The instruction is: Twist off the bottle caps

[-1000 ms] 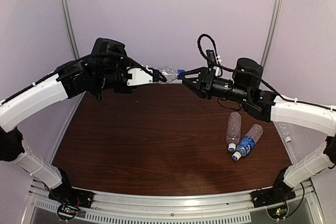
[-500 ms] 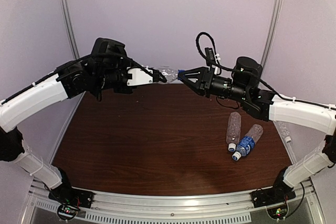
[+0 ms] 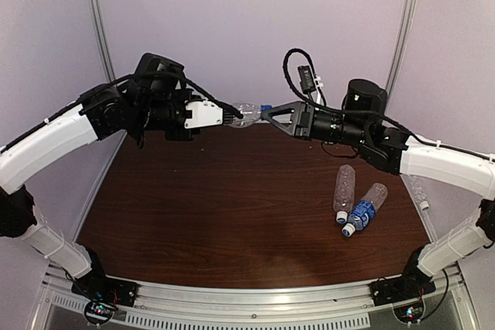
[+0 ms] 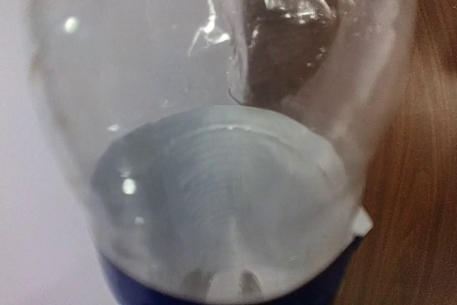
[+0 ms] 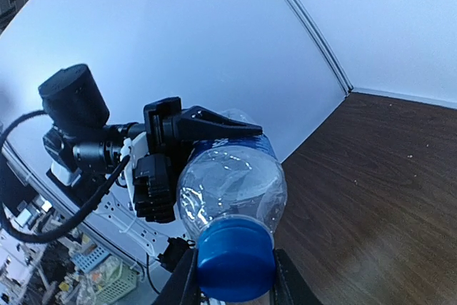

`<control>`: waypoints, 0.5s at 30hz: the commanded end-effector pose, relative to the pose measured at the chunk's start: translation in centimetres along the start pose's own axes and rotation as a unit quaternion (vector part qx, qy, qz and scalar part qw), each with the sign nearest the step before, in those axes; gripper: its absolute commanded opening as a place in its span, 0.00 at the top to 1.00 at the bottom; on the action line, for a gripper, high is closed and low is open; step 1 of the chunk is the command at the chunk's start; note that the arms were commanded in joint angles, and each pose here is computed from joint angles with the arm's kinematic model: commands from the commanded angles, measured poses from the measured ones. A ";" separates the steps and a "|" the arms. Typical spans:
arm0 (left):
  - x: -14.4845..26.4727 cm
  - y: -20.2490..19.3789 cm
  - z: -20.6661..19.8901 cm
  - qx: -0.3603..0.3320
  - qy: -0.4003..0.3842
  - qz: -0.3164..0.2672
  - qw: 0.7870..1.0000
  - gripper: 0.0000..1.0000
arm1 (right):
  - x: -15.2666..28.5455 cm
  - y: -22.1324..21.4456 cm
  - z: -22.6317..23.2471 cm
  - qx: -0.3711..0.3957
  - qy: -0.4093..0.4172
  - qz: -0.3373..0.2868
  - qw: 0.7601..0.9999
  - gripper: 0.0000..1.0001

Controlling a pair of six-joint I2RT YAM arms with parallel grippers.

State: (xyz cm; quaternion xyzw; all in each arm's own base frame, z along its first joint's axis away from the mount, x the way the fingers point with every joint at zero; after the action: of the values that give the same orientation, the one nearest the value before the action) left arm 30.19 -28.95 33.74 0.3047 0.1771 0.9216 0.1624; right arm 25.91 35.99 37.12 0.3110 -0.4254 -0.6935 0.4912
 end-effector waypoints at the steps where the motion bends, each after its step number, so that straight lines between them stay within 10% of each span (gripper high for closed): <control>1: 1.7 1.4 -5.5 0.016 -0.169 -0.041 0.985 0.67 | 1.2 0.1 3.6 0.202 0.034 0.033 0.978 1.00; 15: 7.1 2.9 -11.1 0.033 -0.383 -0.095 0.918 0.71 | 2.6 -6.6 7.2 0.607 0.082 0.134 0.779 1.00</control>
State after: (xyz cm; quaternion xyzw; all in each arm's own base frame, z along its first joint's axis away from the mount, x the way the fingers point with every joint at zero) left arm 20.58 -29.34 29.32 0.5794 0.1676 0.7661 0.2222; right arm 16.98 36.25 35.61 0.5123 -0.6974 -0.3260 0.3808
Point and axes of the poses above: each gripper's point midway between its finger pads, its own x axis back along the fingers, its own z axis along the line the jaws close on, y = z × x, the point moved 1 cm from there along x, back along the fingers, and after that the axes turned 14 degrees about x, right-handed, at the moved point
